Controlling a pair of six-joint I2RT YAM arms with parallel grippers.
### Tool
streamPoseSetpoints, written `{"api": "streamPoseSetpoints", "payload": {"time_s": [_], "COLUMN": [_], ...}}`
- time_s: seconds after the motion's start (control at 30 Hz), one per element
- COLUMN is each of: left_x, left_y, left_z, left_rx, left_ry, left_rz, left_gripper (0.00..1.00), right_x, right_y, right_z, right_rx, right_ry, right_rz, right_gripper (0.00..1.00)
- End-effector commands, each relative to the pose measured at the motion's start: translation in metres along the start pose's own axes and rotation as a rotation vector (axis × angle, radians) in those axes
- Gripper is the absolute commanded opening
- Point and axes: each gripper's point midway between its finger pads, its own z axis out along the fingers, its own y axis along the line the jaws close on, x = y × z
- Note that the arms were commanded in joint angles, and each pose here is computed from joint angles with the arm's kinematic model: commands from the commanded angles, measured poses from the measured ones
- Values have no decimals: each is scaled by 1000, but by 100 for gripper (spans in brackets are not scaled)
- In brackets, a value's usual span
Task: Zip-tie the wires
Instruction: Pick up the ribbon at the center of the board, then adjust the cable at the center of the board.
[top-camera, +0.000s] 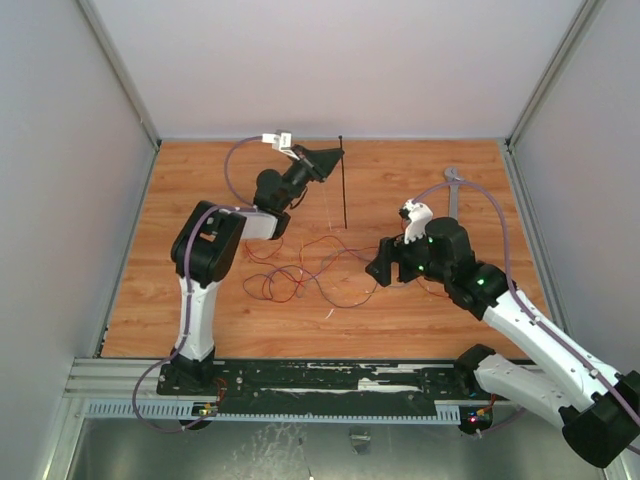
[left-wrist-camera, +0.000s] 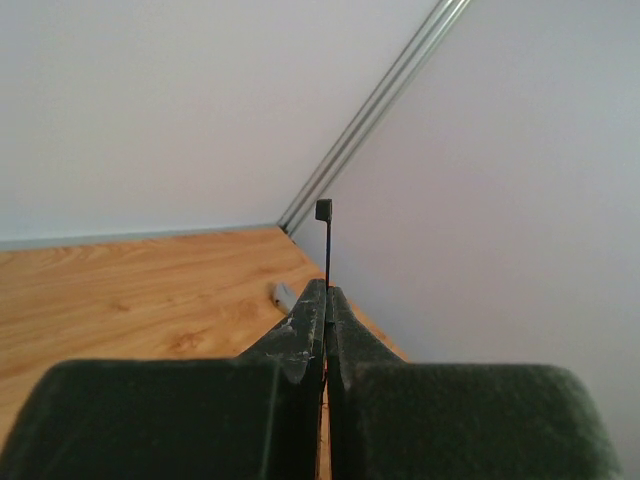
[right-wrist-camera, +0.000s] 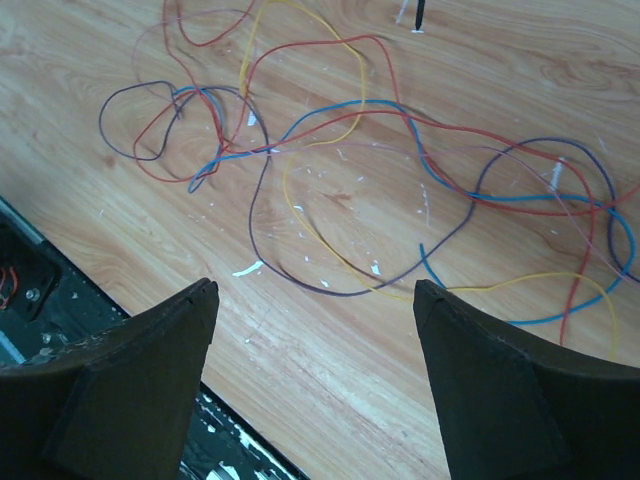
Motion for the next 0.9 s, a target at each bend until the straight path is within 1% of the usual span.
{"api": "streamPoseSetpoints", "payload": {"time_s": [0.0,0.17,0.33,0.43,0.67,0.8,0.87], "left_x": [10,37,55,68,73,72,77], "left_y": [11,39,54,53,43,32,30], "left_z": [27,40,36,28,-2,-19,-30], "left_rx": [50,17,-6,10,16,33,28], "left_ry": [-5,67,122,163,172,167,176], "left_rz": [49,111,130,99,79,67,59], "left_gripper": [0,0,0,0,0,0,0], "right_x": [-2,19,23,19,24,34,43], "right_y": [-10,-15,-18,-18,-19,-14,-11], "right_z": [-3,4,3,3,9,12,13], "right_rx": [45,44,55,58,53,13,-9], "right_ry": [-13,44,49,41,68,106,134], "right_rz": [-6,8,-4,-14,-23,-10,7], "right_gripper": [80,85,87,87,88,94,96]}}
